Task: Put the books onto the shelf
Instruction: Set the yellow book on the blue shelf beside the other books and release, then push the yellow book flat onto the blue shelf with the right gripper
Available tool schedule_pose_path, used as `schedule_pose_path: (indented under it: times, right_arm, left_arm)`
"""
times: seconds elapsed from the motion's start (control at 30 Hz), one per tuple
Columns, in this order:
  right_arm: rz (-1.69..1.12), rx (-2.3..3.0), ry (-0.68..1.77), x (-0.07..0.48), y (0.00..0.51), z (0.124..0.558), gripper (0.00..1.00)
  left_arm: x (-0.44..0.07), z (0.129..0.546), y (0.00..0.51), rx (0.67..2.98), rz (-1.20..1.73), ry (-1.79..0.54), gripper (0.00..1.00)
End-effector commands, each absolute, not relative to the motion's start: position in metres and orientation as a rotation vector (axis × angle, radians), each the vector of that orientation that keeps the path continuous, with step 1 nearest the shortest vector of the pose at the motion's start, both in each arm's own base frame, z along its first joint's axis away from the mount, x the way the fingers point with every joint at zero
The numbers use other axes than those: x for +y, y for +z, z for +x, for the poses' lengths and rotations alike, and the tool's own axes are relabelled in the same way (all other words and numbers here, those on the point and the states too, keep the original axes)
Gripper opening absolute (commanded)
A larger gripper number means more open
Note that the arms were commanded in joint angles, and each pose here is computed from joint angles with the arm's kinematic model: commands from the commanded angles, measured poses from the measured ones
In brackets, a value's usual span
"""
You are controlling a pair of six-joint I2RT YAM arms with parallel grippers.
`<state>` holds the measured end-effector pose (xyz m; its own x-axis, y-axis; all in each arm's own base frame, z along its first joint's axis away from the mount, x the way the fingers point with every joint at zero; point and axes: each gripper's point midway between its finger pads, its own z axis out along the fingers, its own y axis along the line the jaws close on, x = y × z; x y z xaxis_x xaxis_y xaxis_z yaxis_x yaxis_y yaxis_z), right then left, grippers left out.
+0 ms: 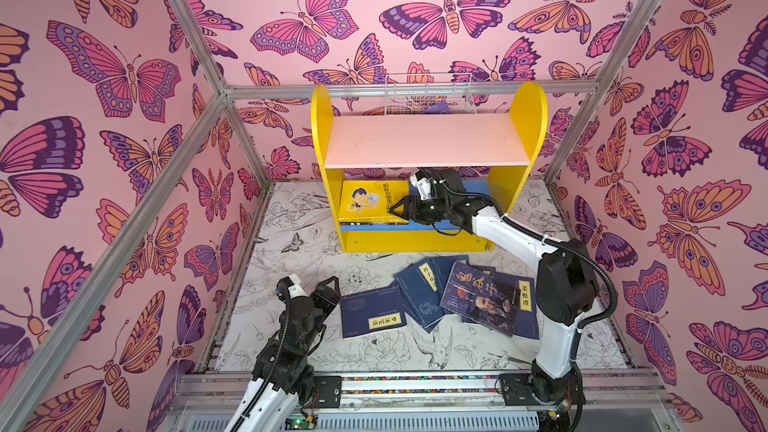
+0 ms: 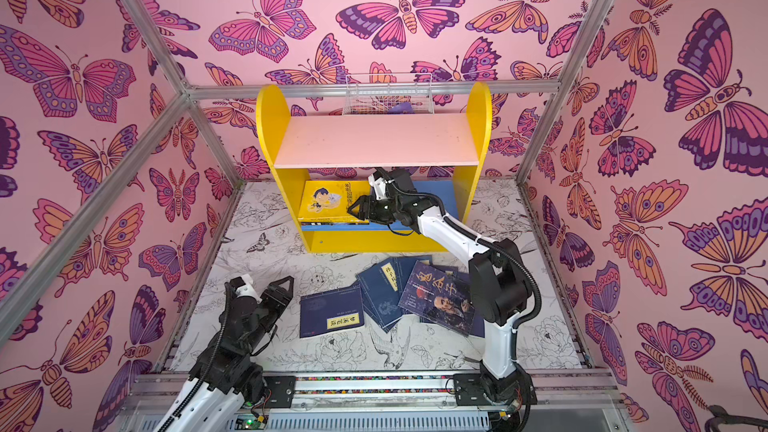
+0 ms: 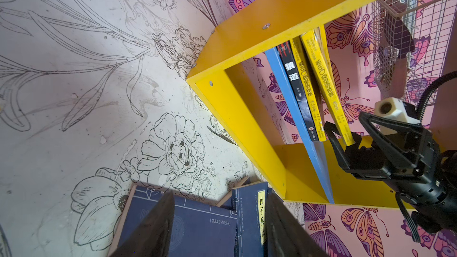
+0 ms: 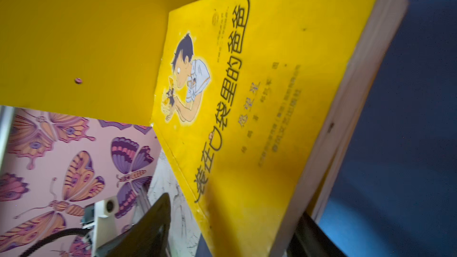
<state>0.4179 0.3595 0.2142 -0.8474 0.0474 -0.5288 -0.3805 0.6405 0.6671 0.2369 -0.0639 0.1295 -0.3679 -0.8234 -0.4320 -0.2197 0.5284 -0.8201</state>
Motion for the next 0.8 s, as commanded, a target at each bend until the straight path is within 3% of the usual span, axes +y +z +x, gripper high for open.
schedule_pose_path:
  times: [0.0,0.3,0.77]
  right_arm:
    - [-0.398,2.301,0.876,0.345,0.241,0.416,0.72]
    - [-0.499,2.290,0.684,0.329,0.242,0.414,0.83]
    - [-0.750,2.305,0.572,0.346,0.214,0.399,0.84]
  left_arm:
    - [-0.067,0.237,0.132,1.870,-0.840,-0.862,0.61]
    - [-0.068,0.236,0.130,1.871,-0.853,-0.872,0.61]
    - [-0.069,0.237,0.130,1.875,-0.854,-0.874,0.61]
